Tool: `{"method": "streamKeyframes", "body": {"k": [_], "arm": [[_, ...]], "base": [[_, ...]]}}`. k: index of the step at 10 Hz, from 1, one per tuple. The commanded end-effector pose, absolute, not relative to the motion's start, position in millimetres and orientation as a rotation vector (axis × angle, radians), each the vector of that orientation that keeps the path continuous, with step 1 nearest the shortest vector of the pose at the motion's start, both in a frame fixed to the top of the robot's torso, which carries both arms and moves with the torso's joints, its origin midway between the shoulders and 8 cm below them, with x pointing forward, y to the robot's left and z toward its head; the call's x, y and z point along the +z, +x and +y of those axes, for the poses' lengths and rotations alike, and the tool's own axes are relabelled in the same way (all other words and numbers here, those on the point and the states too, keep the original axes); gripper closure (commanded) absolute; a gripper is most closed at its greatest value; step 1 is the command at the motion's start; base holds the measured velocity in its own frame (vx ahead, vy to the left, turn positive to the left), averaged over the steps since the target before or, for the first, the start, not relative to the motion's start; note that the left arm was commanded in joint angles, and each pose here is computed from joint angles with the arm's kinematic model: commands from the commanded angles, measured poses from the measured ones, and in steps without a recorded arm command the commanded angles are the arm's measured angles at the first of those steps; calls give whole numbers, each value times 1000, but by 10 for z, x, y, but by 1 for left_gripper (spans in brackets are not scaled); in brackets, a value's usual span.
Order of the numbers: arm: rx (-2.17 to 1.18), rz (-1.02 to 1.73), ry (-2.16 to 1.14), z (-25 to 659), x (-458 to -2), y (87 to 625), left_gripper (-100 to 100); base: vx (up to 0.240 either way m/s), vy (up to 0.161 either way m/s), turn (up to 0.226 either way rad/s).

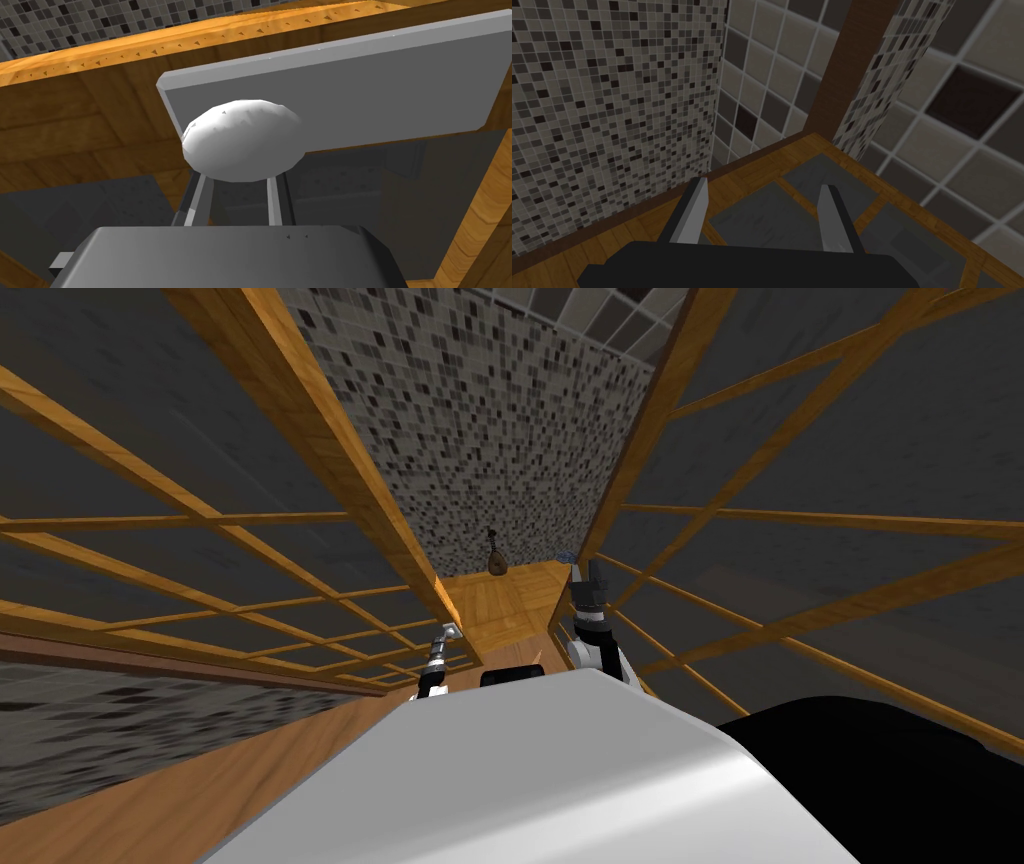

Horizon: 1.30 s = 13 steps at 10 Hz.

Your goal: Pull the door open

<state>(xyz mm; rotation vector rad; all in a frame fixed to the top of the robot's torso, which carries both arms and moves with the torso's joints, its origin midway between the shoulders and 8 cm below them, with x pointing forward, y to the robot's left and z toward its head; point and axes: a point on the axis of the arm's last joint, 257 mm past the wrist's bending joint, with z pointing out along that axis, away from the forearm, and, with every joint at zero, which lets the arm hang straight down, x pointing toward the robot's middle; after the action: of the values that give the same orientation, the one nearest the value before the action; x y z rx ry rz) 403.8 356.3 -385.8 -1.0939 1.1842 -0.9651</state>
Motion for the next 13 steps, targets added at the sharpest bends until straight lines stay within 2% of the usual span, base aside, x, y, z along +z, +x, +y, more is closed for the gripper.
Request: {"method": "streamKeyframes", "body": {"k": [1, 13], "arm": [[-1035, 1171, -1132, 3368, -3903, 4080, 100], [-1163, 1024, -1308, 3586, -3912, 4063, 100]], "base": [[-30, 21, -118], [-32, 5, -66]]}}
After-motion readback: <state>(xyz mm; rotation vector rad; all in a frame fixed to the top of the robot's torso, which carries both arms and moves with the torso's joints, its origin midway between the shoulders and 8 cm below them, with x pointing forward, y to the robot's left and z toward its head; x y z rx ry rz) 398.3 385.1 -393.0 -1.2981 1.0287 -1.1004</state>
